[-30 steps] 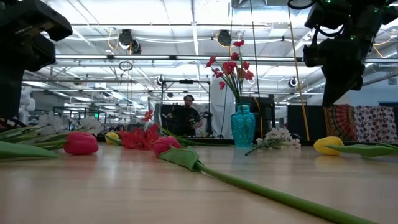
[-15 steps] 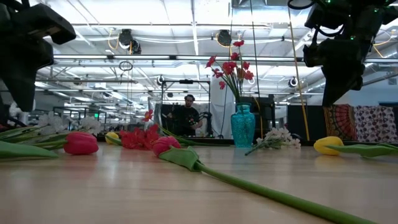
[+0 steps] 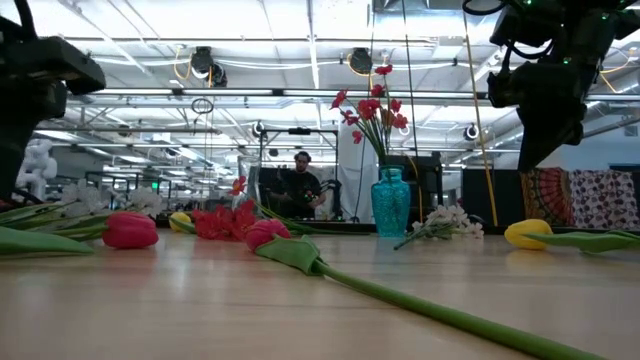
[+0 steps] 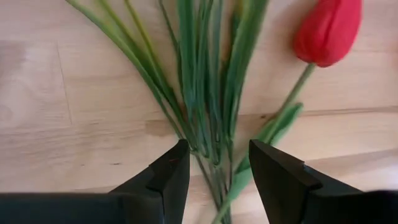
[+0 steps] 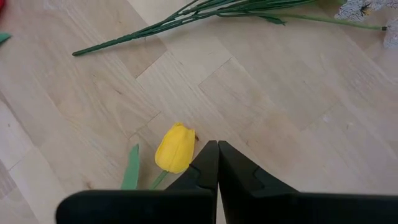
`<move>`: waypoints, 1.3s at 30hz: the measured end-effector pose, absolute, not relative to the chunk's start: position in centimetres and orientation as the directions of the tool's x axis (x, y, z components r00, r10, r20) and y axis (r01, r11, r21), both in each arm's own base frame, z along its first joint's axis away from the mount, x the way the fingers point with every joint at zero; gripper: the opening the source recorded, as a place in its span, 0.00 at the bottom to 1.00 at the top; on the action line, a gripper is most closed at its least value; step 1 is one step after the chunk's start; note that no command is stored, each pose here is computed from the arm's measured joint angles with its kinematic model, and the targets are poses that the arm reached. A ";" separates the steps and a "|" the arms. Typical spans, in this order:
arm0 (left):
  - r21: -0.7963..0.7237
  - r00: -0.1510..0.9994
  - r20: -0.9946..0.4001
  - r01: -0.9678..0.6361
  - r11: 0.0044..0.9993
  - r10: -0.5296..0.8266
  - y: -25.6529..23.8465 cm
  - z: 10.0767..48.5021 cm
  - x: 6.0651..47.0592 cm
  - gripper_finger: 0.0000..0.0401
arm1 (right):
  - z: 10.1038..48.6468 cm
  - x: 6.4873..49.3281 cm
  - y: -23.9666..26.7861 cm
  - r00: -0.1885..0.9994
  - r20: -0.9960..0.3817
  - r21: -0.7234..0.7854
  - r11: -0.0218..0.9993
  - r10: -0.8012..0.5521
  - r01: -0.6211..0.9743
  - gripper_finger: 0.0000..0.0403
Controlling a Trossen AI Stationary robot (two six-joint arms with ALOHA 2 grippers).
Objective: Sort flowers into vase by color
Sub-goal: Put the bottom white flower into the transparent vase
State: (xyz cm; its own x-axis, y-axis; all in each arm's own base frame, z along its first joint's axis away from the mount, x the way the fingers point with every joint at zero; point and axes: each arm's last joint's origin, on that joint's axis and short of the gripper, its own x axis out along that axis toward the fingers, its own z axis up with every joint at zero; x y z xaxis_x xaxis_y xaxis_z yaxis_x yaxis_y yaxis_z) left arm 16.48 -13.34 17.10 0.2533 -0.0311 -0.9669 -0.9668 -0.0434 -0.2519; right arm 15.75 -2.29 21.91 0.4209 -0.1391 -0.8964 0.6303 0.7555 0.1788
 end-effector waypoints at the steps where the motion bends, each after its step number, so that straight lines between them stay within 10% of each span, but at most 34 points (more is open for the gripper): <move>1: -0.239 0.241 -0.970 -0.970 -0.042 -0.034 -13.4 16.9 16.5 0.43 | 21.9 15.7 -2.3 0.421 -0.896 0.179 0.755 -0.139 0.630 0.00; 21: -0.134 0.137 -0.990 -0.989 -0.064 -0.041 -14.5 13.1 18.5 0.41 | 22.1 16.1 -2.3 0.454 -0.880 0.197 0.758 -0.143 0.621 0.00; 32: -0.117 0.124 -0.991 -0.983 -0.141 -0.046 -13.0 13.0 19.5 0.04 | 22.2 16.3 -2.4 0.475 -0.868 0.204 0.767 -0.146 0.608 0.00; 39: -0.142 0.132 -0.989 -0.977 -0.158 0.069 -12.7 14.3 19.7 0.03 | 22.2 16.3 -2.4 0.475 -0.868 0.190 0.785 -0.146 0.589 0.00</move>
State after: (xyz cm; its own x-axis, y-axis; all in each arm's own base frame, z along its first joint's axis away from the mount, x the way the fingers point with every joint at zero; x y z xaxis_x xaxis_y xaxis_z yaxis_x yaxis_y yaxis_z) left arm 19.70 -12.65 14.34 0.1324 0.0694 -0.9888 -0.9771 -0.1583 -0.1419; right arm 16.26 -2.36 22.19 0.4750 -0.1459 -0.8678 0.5890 0.7854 0.1904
